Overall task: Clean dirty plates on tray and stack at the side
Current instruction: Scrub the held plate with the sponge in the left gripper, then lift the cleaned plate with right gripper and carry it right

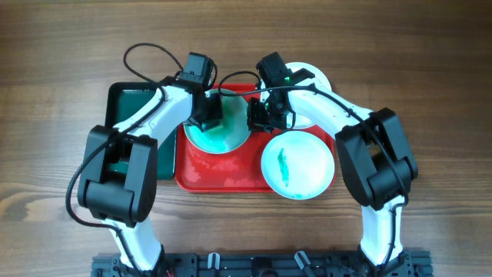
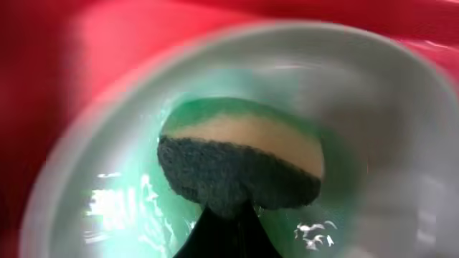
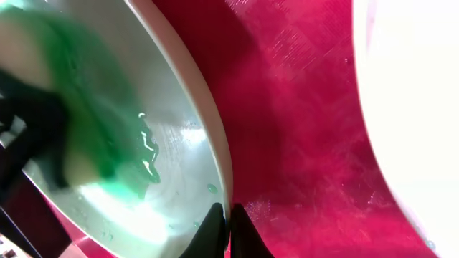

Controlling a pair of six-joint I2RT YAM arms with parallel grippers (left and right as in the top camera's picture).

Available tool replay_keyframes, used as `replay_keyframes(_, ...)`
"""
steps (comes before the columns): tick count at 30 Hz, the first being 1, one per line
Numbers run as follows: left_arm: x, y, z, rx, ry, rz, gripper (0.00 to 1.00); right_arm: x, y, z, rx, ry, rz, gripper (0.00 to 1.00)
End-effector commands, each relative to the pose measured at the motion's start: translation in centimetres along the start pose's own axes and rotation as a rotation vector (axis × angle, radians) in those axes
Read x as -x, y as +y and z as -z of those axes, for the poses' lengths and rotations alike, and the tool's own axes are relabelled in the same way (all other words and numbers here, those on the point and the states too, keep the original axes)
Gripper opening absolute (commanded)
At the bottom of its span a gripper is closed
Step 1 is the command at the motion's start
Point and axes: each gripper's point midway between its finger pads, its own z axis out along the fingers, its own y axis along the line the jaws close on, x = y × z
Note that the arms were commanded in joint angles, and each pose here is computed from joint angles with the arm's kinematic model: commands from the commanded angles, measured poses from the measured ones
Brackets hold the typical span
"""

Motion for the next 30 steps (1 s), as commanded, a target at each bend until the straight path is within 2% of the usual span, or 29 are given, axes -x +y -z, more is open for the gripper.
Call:
replay_keyframes(1, 2.1, 4.8, 2.1, 0.255, -0.086, 0.096, 0.04, -0.1, -1.0, -0.9, -0.021, 0.025, -0.026, 0.04)
replay_keyframes(8, 3.1, 1.2, 10.9, 0.063, -0.072, 0.124, 0.04, 0.8, -0.6, -1.0, -0.004, -0.012, -0.02, 0.04)
replay_keyframes(10, 2.6, 1.5, 12.9, 0.044, -0.067, 0.136, 0.04, 1.5, -0.5, -1.0, -0.007, -0.044, -0.032, 0.13)
replay_keyframes(14, 1.7, 3.2, 14.6, 0.063, -0.048, 0.167, 0.04, 1.5, -0.6, -1.6, -0.027, -0.052, -0.048, 0.18)
replay_keyframes(15, 1.5, 3.6, 14.6, 0.069, -0.038, 0.176, 0.04, 1.5, -0.6, -1.6, -0.027, -0.052, -0.047, 0.17)
replay_keyframes(16, 1.4, 4.0, 14.6, 0.075, -0.031, 0.18, 0.04, 1.4, -0.6, -1.6, -0.028, -0.05, -0.047, 0.08)
replay_keyframes(17, 1.4, 4.2, 14.5, 0.078, -0.027, 0.172, 0.04, 1.3, -0.6, -1.6, -0.029, -0.047, -0.049, 0.04)
replay_keyframes(21, 1.8, 5.3, 14.6, 0.093, -0.035, 0.191, 0.04, 1.2, 0.3, -0.2, -0.013, -0.05, 0.033, 0.04)
replay_keyframes(24, 2.3, 7.4, 14.8, 0.136, -0.054, 0.231, 0.04, 2.0, -0.3, 3.9, -0.134, -0.171, 0.129, 0.04)
replay_keyframes(27, 3.0, 9.6, 15.0, 0.146, -0.068, 0.291, 0.04, 2.8, 0.5, 10.2, -0.326, -0.394, 0.287, 0.04)
replay_keyframes(30, 3.1, 10.7, 15.1, 0.152, -0.071, 0.319, 0.04, 2.7, 1.6, 13.6, -0.503, -0.554, 0.391, 0.04)
